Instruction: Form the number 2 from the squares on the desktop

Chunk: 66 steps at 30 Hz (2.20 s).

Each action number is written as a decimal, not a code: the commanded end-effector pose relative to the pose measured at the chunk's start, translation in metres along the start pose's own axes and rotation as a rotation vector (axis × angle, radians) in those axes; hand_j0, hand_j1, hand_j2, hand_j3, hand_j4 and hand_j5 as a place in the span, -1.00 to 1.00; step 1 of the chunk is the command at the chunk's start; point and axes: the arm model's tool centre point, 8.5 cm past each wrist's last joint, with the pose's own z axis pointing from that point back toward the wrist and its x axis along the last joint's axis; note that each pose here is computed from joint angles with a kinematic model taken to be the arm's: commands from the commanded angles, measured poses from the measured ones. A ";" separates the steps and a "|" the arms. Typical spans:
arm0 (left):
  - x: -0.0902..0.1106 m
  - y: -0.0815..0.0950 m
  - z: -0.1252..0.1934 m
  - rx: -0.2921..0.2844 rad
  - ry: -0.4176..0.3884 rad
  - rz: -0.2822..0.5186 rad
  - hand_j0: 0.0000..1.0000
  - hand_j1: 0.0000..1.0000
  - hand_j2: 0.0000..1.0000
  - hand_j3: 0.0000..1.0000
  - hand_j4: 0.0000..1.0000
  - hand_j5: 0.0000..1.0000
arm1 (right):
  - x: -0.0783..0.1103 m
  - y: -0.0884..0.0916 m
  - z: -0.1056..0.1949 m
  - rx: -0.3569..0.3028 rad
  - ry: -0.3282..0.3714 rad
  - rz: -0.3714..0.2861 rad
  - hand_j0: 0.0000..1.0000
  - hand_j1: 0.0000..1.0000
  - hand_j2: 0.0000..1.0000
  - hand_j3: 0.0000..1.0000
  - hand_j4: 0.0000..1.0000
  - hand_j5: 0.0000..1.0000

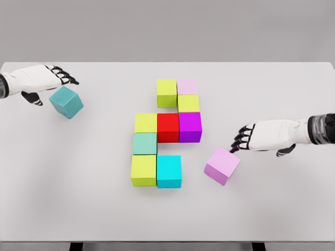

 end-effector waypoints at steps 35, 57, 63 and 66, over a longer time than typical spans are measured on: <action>0.030 0.006 -0.034 -0.030 -0.078 -0.023 0.18 0.18 0.18 0.18 0.18 0.18 | -0.006 -0.031 0.009 -0.078 0.025 0.029 1.00 1.00 1.00 1.00 1.00 1.00; 0.063 0.077 -0.096 0.086 -0.139 -0.001 0.21 0.21 0.21 0.21 0.21 0.21 | 0.039 0.008 0.004 0.027 -0.110 -0.010 1.00 1.00 1.00 1.00 1.00 1.00; 0.068 0.090 -0.106 0.102 -0.142 0.014 0.21 0.21 0.21 0.21 0.21 0.21 | 0.042 0.001 -0.005 0.011 -0.135 -0.004 1.00 1.00 1.00 1.00 1.00 1.00; 0.074 0.093 -0.111 0.108 -0.156 0.013 0.22 0.22 0.22 0.22 0.22 0.22 | 0.043 0.000 -0.008 0.013 -0.140 0.003 1.00 1.00 1.00 1.00 1.00 1.00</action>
